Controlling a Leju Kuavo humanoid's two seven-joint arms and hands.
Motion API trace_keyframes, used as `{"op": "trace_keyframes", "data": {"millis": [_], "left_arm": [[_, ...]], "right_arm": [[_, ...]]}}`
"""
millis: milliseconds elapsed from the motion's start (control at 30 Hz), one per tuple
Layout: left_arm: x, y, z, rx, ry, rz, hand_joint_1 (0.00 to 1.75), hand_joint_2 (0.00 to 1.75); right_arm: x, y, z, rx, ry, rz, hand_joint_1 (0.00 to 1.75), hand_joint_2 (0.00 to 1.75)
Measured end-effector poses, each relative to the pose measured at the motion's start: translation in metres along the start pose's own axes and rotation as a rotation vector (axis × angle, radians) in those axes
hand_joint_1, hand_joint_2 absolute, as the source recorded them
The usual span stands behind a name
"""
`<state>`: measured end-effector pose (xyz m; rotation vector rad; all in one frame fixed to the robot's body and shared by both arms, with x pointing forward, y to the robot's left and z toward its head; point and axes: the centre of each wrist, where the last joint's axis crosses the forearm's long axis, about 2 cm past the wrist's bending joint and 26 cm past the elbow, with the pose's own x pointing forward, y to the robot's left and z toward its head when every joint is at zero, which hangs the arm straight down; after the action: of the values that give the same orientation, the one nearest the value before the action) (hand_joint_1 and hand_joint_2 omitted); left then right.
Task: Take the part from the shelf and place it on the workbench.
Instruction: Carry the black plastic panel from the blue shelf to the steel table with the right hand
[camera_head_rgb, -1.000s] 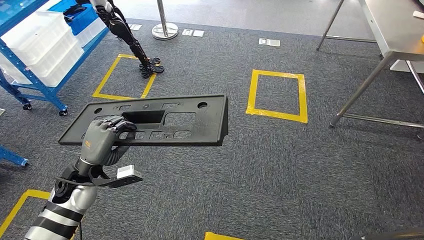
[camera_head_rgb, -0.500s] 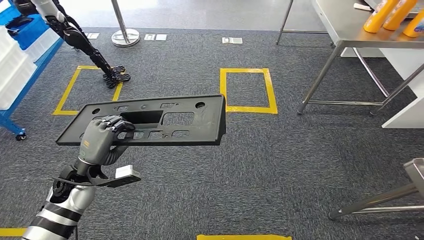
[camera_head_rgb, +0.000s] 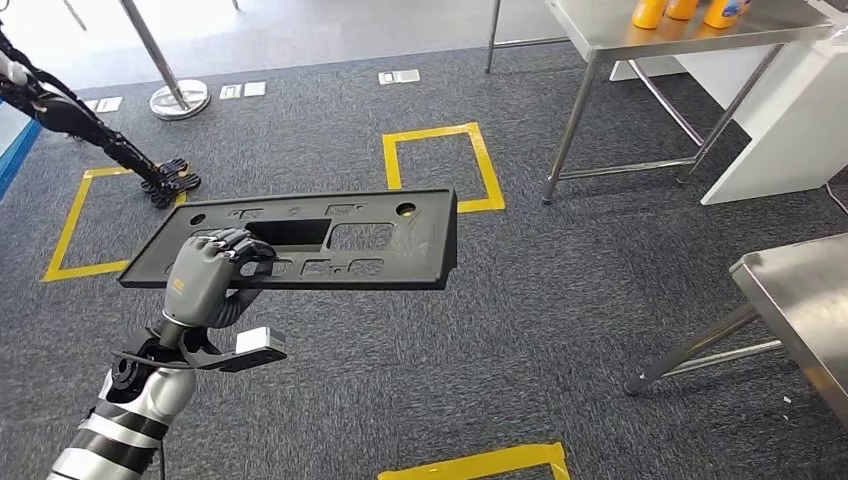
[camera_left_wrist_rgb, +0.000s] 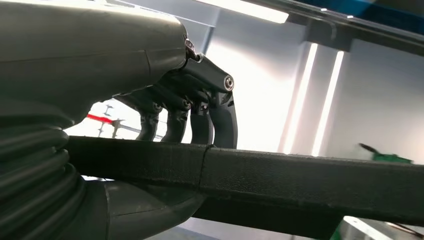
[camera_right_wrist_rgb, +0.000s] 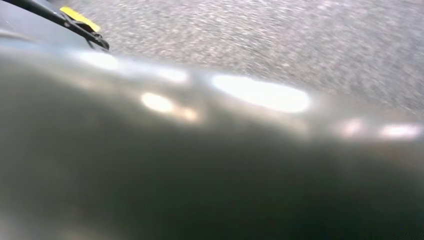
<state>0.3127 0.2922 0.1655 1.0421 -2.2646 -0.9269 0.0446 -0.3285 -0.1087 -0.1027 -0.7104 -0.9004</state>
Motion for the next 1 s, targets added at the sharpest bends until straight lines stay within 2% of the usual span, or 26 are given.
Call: {"op": "trace_keyframes", "data": {"millis": [467, 1000], "left_arm": [[0.003, -0.005, -0.002, 0.010, 0.009, 0.020, 1.75, 1.75], [0.008, -0.007, -0.007, 0.045, 0.003, 0.036, 1.75, 1.75]], "right_arm": [[0.007, -0.007, -0.003, -0.011, -0.019, 0.008, 0.00, 0.00], [0.018, -0.004, -0.009, -0.002, -0.052, 0.013, 0.00, 0.00]]}}
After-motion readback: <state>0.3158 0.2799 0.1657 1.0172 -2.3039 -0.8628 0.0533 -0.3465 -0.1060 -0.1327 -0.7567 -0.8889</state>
